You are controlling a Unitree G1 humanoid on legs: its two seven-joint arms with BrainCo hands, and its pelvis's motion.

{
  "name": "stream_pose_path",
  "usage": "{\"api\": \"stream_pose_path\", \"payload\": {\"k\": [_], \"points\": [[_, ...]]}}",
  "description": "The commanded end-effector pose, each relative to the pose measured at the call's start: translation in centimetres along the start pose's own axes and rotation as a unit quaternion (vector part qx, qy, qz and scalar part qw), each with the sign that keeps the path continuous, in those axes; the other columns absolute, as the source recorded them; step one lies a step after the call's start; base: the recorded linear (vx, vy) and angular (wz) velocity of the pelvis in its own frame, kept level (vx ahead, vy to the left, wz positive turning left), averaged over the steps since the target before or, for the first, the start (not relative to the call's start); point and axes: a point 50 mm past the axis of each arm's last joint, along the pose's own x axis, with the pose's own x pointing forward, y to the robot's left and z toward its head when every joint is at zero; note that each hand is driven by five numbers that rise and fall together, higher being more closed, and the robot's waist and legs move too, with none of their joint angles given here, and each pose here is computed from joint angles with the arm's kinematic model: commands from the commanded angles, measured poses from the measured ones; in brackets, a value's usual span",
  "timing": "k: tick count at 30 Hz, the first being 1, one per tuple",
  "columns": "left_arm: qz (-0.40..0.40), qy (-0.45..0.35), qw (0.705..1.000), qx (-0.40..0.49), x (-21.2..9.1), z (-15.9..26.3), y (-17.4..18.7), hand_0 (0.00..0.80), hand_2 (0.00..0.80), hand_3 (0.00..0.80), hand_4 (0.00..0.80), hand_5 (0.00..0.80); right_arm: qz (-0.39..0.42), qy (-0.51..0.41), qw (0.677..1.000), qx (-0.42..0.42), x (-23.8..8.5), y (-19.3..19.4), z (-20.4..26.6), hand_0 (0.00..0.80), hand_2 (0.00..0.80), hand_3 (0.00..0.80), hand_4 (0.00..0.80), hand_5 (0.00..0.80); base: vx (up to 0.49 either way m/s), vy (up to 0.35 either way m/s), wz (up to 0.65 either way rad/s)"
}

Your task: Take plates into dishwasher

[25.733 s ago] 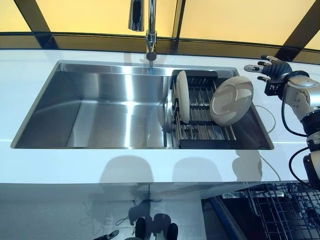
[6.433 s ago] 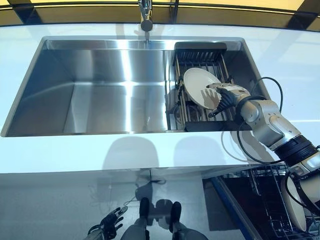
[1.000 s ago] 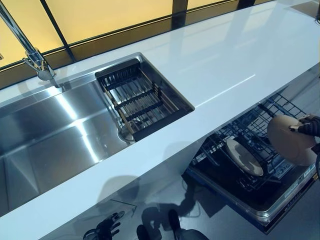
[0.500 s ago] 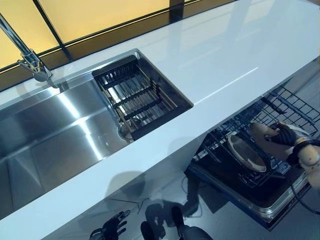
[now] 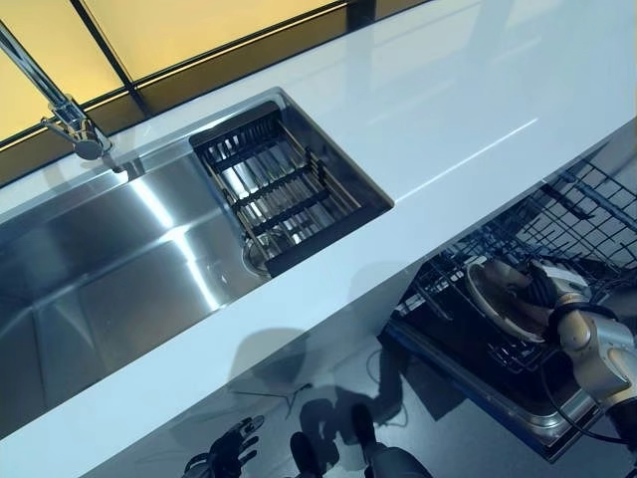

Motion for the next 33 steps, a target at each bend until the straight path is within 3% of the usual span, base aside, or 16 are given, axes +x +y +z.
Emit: {"api": "stream_pose_path", "payload": {"k": [1,11,27,28,29,33], "points": [[0.001,-0.016,1.000,0.020,0.0,1.0,0.5,0.000,0.000,0.000,0.000,0.000,-0.039,0.006,0.999,0.009,1.2,-0.9,0.5,0.800,0.800,0.800,0.800,0.800,0.000,0.000,0.00],[-0.016,-0.012,0.999,0.033,0.2,1.2,0.0,0.000,0.000,0.000,0.000,0.000,-0.005,0.061,0.998,0.025,1.5,2.2,-0.9,0.800,0.800,0.800,0.800,0.800,0.002,-0.004,0.08],[-0.017,-0.011,0.999,0.038,0.2,1.5,0.0,0.000,0.000,0.000,0.000,0.000,-0.009,0.092,0.996,0.014,1.1,1.5,-2.5,0.800,0.800,0.800,0.800,0.800,0.002,0.002,0.04],[-0.016,-0.011,0.999,0.037,0.2,1.5,0.1,0.000,0.000,0.000,0.000,0.000,-0.011,0.093,0.995,0.016,1.1,1.3,-2.6,0.615,0.615,0.615,0.615,0.615,0.000,0.000,0.00],[-0.014,-0.011,0.999,0.036,0.2,1.5,0.1,0.000,0.000,0.000,0.000,0.000,-0.014,0.095,0.995,0.015,1.1,1.1,-2.8,0.000,0.000,0.000,0.000,0.000,0.000,0.000,0.00],[-0.006,-0.010,0.999,0.035,0.1,1.5,0.4,0.000,0.000,0.000,0.000,0.000,-0.002,0.112,0.993,0.022,0.8,0.7,-3.6,0.000,0.000,0.000,0.000,0.000,0.000,0.000,0.00]]}}
